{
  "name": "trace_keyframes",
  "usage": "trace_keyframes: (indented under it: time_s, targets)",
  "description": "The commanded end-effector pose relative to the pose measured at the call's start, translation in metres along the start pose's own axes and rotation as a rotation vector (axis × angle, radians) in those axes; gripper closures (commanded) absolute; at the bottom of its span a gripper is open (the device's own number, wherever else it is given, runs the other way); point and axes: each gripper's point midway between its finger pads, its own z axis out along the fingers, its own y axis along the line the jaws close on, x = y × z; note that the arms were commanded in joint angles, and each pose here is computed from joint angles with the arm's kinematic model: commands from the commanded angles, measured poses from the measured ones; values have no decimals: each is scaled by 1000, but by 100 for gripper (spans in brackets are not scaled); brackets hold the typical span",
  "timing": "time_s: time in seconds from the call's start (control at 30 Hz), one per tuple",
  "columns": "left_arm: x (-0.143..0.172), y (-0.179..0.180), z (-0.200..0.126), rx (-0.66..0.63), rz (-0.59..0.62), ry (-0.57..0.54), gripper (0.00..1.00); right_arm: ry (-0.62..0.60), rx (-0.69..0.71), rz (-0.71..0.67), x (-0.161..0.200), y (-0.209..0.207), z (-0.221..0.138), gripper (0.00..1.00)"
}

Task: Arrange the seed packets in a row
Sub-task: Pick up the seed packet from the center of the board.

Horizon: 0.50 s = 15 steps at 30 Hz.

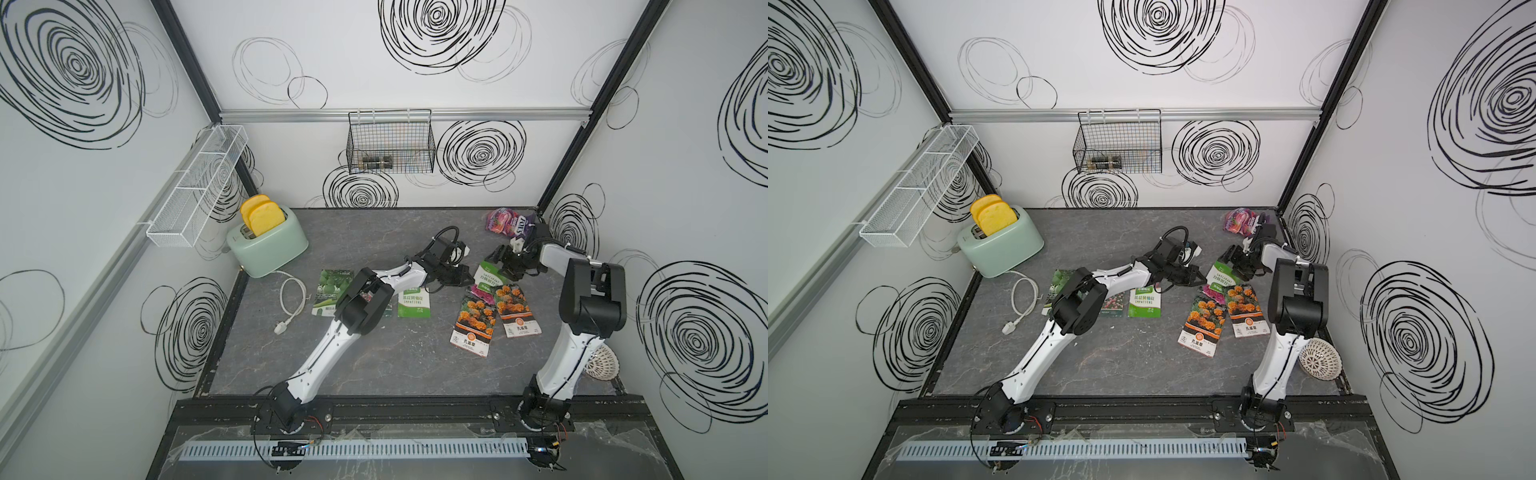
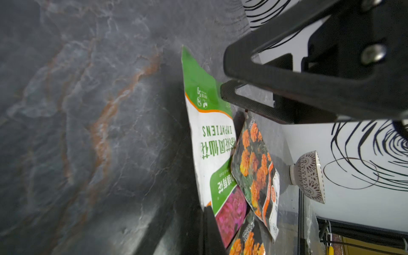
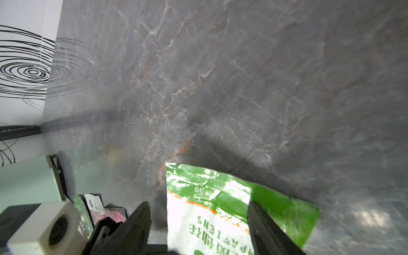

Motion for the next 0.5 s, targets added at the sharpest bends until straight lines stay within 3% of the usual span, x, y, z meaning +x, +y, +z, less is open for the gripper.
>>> trace_keyframes:
  time_s: [0.0,0.23,0.47]
  targets:
    - [-58,-44,-36,66,61,-146,100,-67,-56,-43,-18,37,-37,29]
    - [-86,-51,-89,26,73,-218,100,-171,-157,-86,-34,77,-80,28]
    - [-95,-62,-165,-1,90,-277,100,-157,-288,-157,-19,107,-97,28]
